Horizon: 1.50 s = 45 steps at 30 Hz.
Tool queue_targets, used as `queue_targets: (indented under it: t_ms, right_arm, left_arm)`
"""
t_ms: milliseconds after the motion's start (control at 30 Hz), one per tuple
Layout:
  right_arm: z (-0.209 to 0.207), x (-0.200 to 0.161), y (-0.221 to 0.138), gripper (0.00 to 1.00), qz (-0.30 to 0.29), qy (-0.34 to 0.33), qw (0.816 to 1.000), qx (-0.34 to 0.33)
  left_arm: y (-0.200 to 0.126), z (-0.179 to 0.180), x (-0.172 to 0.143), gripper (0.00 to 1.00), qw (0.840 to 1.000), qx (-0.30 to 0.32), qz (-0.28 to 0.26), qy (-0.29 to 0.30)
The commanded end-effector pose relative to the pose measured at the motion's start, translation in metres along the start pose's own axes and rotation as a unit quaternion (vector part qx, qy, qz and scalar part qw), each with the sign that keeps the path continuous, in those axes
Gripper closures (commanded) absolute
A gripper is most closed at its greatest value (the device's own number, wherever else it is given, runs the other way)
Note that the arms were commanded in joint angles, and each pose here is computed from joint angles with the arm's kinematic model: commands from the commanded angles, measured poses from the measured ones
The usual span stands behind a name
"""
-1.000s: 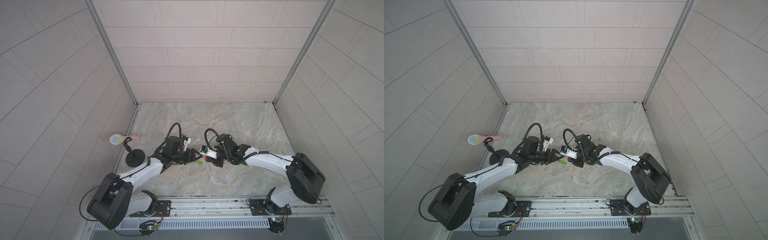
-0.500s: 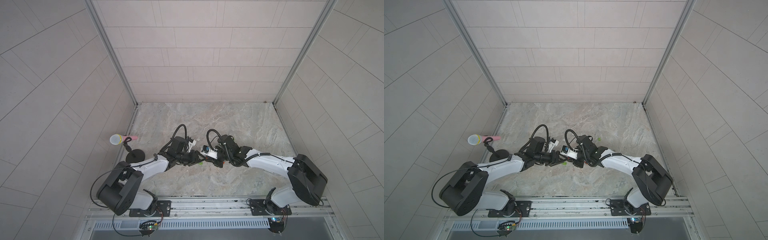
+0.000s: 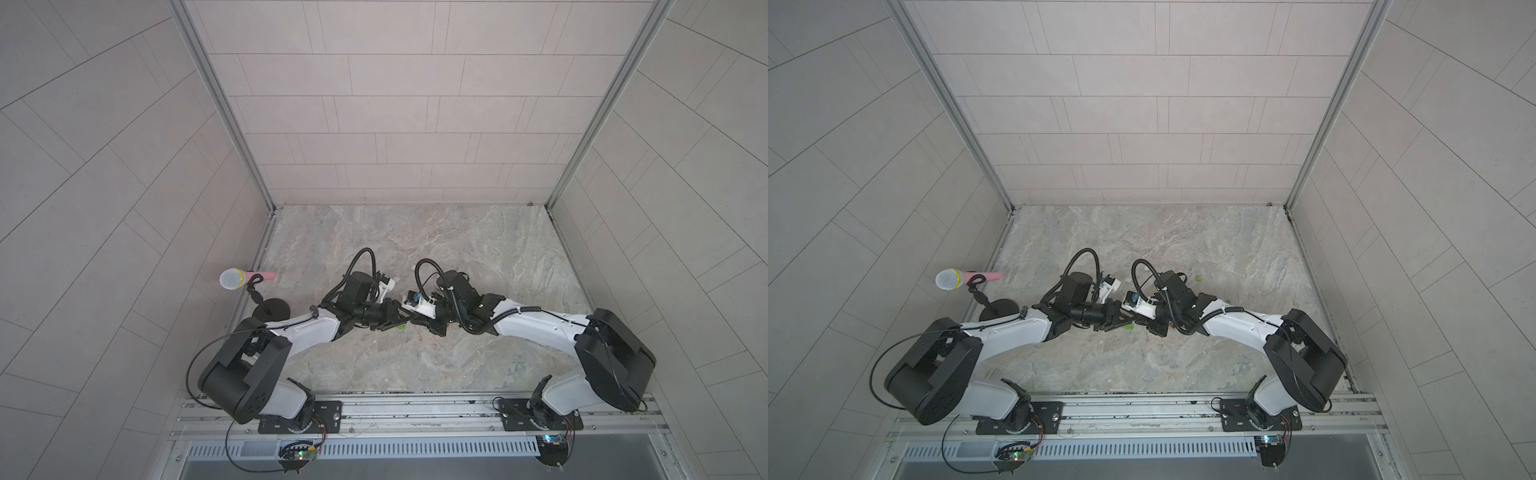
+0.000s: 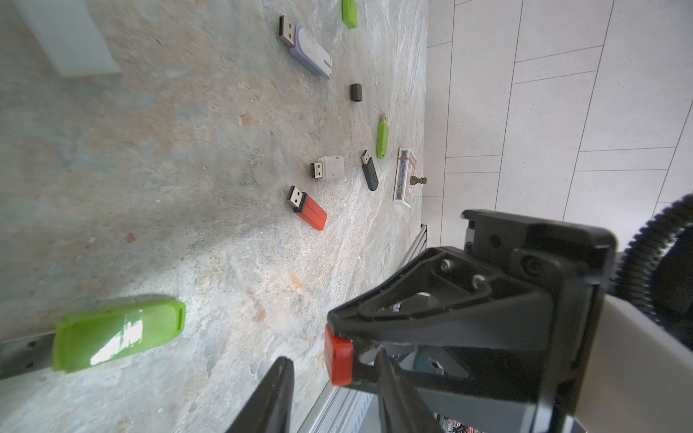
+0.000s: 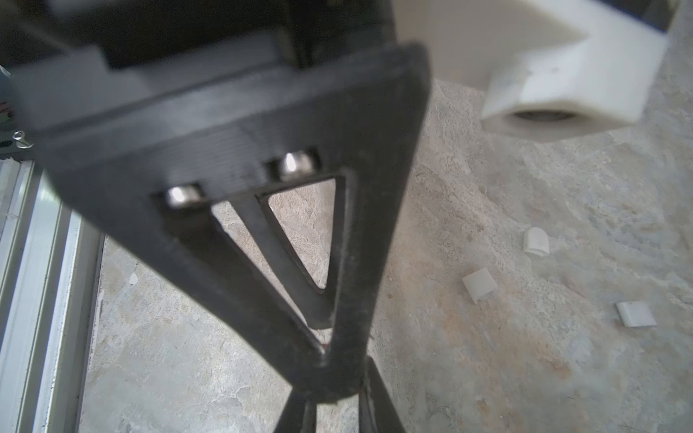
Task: Close the usb drive cover
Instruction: Pick up the cover from the center of the board.
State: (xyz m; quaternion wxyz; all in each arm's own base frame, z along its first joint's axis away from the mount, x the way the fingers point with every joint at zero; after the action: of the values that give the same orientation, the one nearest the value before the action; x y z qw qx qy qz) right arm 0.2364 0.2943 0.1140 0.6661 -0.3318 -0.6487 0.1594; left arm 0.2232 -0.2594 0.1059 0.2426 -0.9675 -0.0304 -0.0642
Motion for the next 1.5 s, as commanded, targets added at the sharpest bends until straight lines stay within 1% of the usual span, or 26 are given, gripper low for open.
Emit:
queue_targets:
  t_ms: [0,200,433,500,700,900,967,1133,1333,1467]
  right_arm:
    - [0.0,0.026,-0.008,0.83,-0.057,-0.015,0.998,-0.001]
    - [-0.003,0.032,-0.008,0.84,-0.072,-0.013,0.997,-0.007]
    - [-0.01,0.038,-0.008,0.84,-0.082,-0.014,0.996,-0.022]
    - [-0.01,0.039,-0.008,0.84,-0.084,-0.017,0.996,-0.024]
    - [-0.011,0.041,-0.008,0.84,-0.086,-0.021,0.996,-0.028]
    - [-0.011,0.039,-0.009,0.84,-0.085,-0.021,0.996,-0.028]
    - [-0.01,0.037,-0.008,0.85,-0.082,-0.022,0.996,-0.027]
    - [-0.009,0.028,-0.007,0.81,-0.068,-0.028,0.997,-0.031]
    - [-0.008,0.005,-0.007,0.7,-0.03,-0.048,0.997,-0.047]
    - [-0.008,0.0,-0.006,0.69,-0.022,-0.054,0.997,-0.05]
  left_arm:
    - [0.004,-0.013,0.004,0.59,1.0,-0.02,0.004,0.014]
    - [0.008,-0.009,0.001,0.67,1.0,-0.019,0.014,0.005]
    - [0.012,-0.002,-0.002,0.69,0.999,-0.015,0.028,-0.005]
    - [0.013,-0.001,-0.003,0.71,0.999,-0.015,0.03,-0.007]
    - [0.012,0.0,-0.002,0.79,0.999,-0.002,0.032,-0.002]
    - [0.005,0.0,-0.002,0.83,0.999,0.025,0.03,0.013]
    - [0.003,-0.004,-0.002,0.84,0.999,0.022,0.027,0.019]
    - [-0.001,-0.012,0.002,0.84,0.999,0.017,0.018,0.028]
    - [-0.007,-0.021,0.006,0.85,0.999,0.012,0.001,0.039]
    - [-0.008,-0.024,0.007,0.85,0.999,0.011,-0.003,0.04]
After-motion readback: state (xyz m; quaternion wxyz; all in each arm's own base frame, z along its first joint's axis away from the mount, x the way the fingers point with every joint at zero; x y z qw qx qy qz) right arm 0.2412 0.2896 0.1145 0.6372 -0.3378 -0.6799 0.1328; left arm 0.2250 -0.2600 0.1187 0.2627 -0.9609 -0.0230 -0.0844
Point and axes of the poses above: each gripper's point midway between its finger pads, its own y axis out along the fingers, its own z axis along the line the jaws close on, x = y × z, the point moved 2 cm from there along -y, back along the fingers, and after that the axes turned 1 degree about -y, right-handed, at the moved point
